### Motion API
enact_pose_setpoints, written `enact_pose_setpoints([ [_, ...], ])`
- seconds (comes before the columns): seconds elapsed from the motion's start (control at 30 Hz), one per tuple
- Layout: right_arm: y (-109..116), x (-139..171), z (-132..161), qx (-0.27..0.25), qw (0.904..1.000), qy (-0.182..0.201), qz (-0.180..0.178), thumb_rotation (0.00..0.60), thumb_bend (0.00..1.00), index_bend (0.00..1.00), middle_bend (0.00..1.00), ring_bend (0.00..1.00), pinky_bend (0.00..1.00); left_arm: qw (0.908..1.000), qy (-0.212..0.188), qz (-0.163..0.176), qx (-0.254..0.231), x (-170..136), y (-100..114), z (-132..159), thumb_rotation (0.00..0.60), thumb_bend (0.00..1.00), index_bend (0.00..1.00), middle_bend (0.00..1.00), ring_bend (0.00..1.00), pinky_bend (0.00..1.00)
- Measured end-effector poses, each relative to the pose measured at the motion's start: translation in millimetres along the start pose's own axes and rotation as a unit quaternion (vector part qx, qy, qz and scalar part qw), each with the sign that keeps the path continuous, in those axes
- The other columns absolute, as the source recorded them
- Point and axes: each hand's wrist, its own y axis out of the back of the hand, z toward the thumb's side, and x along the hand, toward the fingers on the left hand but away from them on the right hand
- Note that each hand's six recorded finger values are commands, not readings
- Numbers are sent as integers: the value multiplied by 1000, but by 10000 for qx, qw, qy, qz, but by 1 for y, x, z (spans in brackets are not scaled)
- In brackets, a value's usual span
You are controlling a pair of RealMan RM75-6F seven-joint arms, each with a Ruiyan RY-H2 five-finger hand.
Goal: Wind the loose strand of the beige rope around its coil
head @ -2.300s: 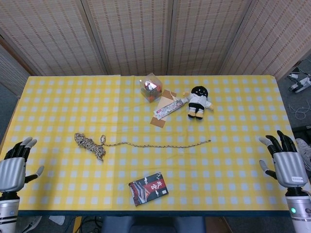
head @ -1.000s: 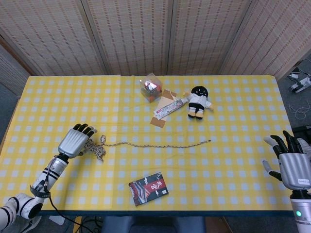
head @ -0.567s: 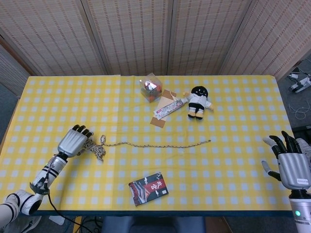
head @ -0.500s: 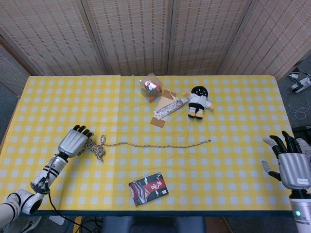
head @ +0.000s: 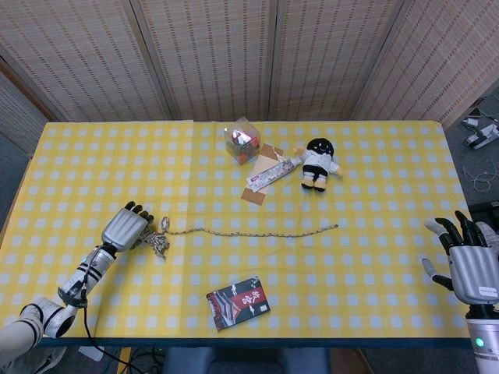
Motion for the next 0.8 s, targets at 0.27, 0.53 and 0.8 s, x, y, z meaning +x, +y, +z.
enact_pose_setpoints([
  [0.27, 1, 1, -2, -15, 10000, -61, -4, 600, 249, 237, 200, 30, 116, 10000, 21, 28, -80, 4, -3, -1, 600, 233, 606, 578, 373, 202],
  [0.53, 4, 1, -1, -24, 10000, -45, -51, 600, 249, 244, 200, 36, 119, 9985, 122, 109, -531, 2, -3, -3, 600, 267, 712, 706, 493, 238],
  [0.8, 2, -2, 3, 2, 10000, 68, 36, 600, 249, 267, 217, 49, 130, 9876, 523, 500, -1390, -13, 14, -21, 600, 271, 742, 745, 545, 267],
])
